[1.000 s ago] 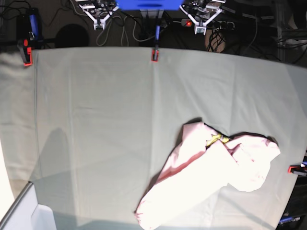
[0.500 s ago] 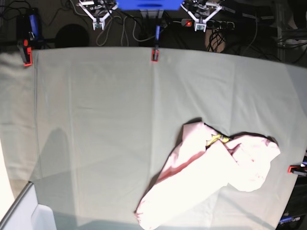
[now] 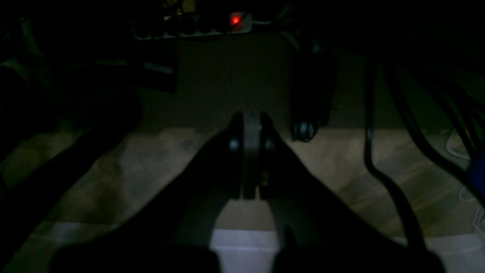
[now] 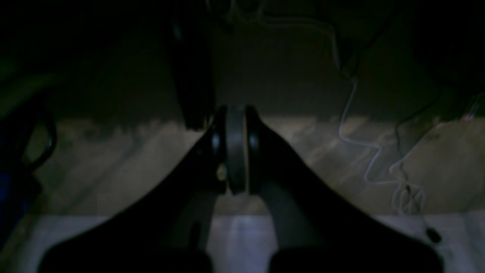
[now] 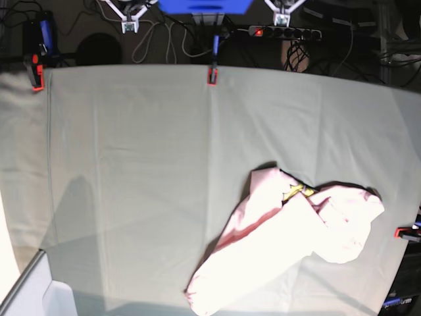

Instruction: Layout the t-shirt on the table in an organized manner, then fold the t-shirt properly

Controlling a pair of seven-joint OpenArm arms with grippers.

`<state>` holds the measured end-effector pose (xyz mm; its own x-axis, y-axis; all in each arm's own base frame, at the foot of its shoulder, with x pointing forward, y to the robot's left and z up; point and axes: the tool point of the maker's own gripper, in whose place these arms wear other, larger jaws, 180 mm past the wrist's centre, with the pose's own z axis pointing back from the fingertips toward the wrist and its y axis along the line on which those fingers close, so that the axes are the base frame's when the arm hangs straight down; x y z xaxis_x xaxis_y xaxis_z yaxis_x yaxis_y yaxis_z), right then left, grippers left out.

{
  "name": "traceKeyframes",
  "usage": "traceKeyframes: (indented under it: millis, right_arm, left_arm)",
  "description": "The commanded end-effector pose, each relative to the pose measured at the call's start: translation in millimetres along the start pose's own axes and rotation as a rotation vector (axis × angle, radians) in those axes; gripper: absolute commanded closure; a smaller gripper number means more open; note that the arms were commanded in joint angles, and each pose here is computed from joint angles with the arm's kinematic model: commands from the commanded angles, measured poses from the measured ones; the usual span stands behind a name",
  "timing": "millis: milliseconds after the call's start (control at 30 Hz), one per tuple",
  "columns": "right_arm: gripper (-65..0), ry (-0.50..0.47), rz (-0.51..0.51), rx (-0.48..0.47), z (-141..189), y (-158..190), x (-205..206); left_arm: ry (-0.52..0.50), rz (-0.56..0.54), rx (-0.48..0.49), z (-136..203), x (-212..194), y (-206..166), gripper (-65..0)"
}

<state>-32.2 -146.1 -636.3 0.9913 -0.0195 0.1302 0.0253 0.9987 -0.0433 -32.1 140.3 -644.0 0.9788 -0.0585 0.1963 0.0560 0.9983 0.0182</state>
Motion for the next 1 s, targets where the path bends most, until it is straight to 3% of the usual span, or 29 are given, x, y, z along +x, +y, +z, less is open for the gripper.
traceKeyframes:
  millis: [0, 367, 467, 733, 967]
  right_arm:
    - [0.0, -0.006, 0.004, 0.006, 5.5, -0.7, -7.0]
    - [0.0, -0.209, 0.044, -0.023, 73.4, -23.4, 11.6]
    - [0.0, -0.293, 0.059, -0.023, 101.5, -24.8, 29.4]
    - [0.0, -0.52, 0.075, -0.009, 176.7, -17.8, 88.8]
    - [0.0, -0.741, 0.075, 0.008, 235.4, -8.1, 154.0]
  left_arm:
    - [-0.01, -0.007, 0.011, 4.2, -4.6, 7.2, 0.0]
    - [-0.195, -0.035, -0.004, 64.4, 14.8, 8.0, 0.0]
    - [-0.251, -0.04, -0.008, 87.9, 38.2, 11.4, 0.0]
    - [-0.39, 0.099, -0.093, 145.2, 101.9, 16.0, 0.0]
    - [-0.533, 0.078, -0.108, 185.1, 147.6, 23.5, 0.0]
